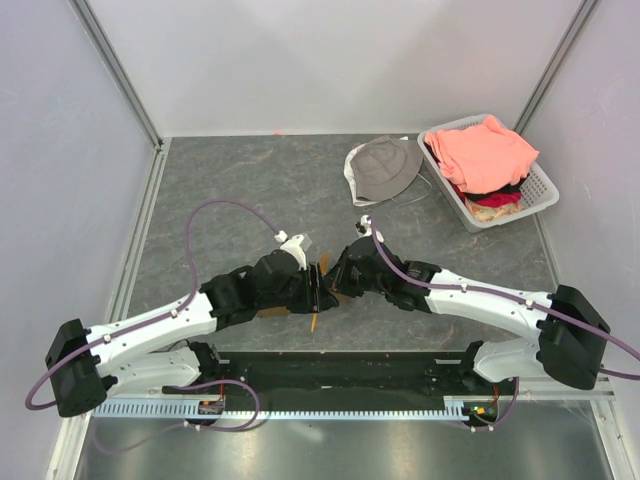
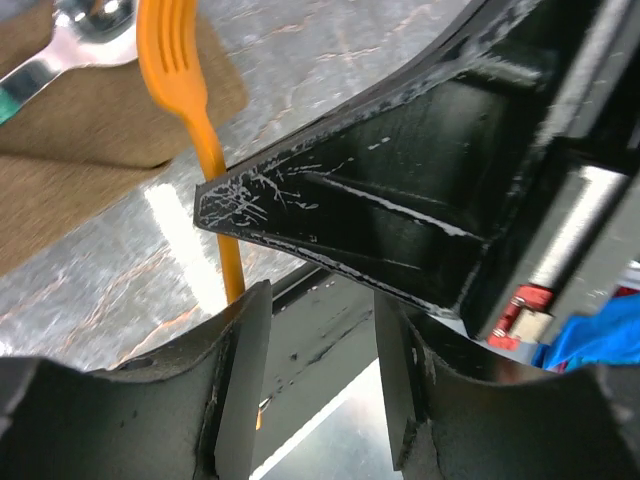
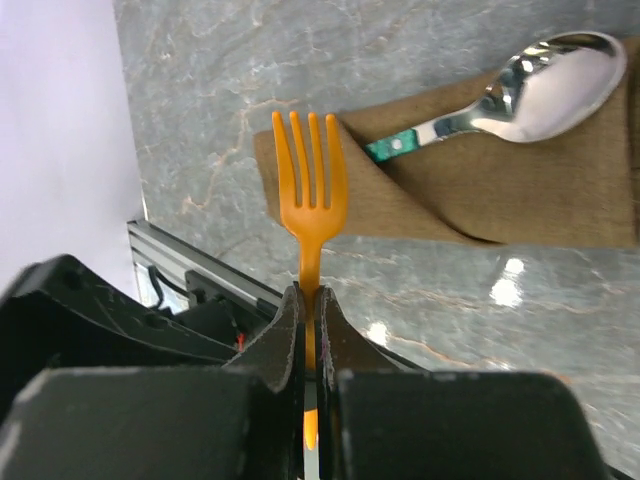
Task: Fold the napkin into a case and place the utensils inside
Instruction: Pass from the right arm to the left
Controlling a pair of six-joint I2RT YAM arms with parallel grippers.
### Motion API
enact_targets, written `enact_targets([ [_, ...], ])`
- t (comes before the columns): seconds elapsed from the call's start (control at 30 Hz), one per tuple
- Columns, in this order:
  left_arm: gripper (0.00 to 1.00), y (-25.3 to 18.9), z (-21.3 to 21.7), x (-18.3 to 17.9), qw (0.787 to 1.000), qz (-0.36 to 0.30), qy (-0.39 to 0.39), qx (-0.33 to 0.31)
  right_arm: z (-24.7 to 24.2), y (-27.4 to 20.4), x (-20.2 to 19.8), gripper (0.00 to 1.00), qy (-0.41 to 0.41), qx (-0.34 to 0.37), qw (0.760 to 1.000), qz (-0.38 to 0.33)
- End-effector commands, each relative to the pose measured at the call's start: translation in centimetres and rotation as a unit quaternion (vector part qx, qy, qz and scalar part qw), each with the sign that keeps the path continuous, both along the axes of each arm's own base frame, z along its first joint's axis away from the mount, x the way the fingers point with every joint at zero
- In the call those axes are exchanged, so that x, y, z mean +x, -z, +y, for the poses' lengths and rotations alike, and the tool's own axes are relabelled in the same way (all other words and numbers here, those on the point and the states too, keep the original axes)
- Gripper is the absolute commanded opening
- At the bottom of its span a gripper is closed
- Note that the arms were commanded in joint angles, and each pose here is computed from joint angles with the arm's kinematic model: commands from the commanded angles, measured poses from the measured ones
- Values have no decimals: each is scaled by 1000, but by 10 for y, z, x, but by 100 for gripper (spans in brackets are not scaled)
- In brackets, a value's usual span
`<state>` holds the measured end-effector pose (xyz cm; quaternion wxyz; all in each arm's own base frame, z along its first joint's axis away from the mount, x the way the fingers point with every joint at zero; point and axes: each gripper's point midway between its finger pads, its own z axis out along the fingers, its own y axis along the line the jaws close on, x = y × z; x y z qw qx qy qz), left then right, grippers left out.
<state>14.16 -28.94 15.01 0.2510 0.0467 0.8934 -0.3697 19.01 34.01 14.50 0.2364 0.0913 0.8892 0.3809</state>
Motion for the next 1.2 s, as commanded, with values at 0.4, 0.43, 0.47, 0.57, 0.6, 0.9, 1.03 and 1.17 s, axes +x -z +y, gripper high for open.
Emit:
enact_targets([
  [0.4, 52, -21, 66, -4, 994, -24, -109, -17, 27, -26, -4, 0, -20, 43, 999, -9],
  [0.43, 52, -18, 68, -4, 993, -22, -113, -14, 29, -28, -5, 0, -24, 46, 999, -7],
  [0.47, 53, -13, 70, -5, 993, -17, -115, -9, 31, -30, -6, 0, -28, 49, 998, -7],
  [0.57, 54, 3, 69, -10, 994, 8, -109, 14, 37, -37, -8, 0, -37, 62, 997, -8],
  [0.6, 54, 7, 67, -10, 994, 13, -105, 18, 38, -38, -7, 0, -38, 63, 997, -9],
  [0.9, 34, 16, 47, -12, 997, 30, -71, 14, 42, -43, -13, 0, -51, 77, 996, -3],
  [1.03, 12, 18, 52, -12, 997, 31, -63, 22, 39, -43, -15, 0, -55, 75, 996, -7],
  [1.17, 2, 18, 57, -13, 997, 35, -61, 24, 37, -39, -15, 0, -54, 70, 996, -11],
])
